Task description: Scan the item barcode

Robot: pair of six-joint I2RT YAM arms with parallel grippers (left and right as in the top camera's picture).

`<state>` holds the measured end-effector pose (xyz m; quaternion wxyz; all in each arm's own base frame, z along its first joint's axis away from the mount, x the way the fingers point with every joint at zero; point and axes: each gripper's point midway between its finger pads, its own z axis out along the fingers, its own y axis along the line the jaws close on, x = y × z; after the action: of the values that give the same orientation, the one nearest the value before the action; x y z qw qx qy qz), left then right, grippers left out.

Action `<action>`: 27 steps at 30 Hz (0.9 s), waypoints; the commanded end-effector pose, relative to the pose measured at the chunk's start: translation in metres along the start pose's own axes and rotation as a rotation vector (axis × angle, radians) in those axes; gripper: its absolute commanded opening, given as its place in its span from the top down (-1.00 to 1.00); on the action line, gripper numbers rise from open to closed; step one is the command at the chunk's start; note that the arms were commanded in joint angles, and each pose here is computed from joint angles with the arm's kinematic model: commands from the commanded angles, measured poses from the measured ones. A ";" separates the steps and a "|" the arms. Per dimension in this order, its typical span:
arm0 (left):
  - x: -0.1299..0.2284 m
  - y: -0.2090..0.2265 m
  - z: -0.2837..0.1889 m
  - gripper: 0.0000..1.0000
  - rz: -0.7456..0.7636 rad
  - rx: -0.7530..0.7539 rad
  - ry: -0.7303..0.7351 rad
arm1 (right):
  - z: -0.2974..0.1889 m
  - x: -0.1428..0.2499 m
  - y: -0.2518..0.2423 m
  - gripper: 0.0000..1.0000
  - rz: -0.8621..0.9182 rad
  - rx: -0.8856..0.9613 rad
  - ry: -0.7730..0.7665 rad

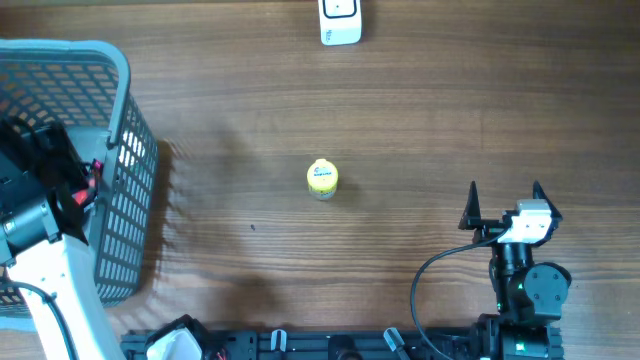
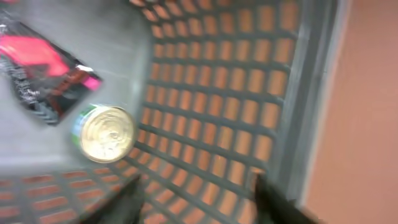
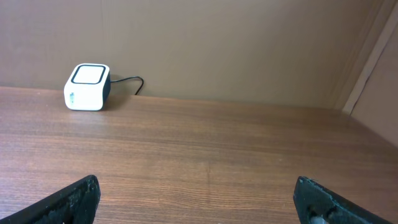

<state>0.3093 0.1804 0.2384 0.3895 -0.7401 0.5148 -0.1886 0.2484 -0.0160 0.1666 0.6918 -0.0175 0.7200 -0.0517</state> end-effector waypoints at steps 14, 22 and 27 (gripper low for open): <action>-0.009 0.082 0.129 -1.00 0.029 -0.321 -0.067 | 0.000 0.000 0.002 -1.00 0.015 -0.010 0.000; -0.019 0.129 0.129 -0.83 -0.175 -0.495 -0.191 | 0.000 0.000 0.002 -1.00 0.015 -0.010 0.000; -0.029 0.134 0.125 -0.94 -0.204 -0.512 -0.267 | 0.000 0.000 0.002 -1.00 0.015 -0.010 0.000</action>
<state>0.3098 0.2224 0.0629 0.2218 -0.8612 0.4568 -0.0207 0.2484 -0.0160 0.1666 0.6918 -0.0175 0.7200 -0.0517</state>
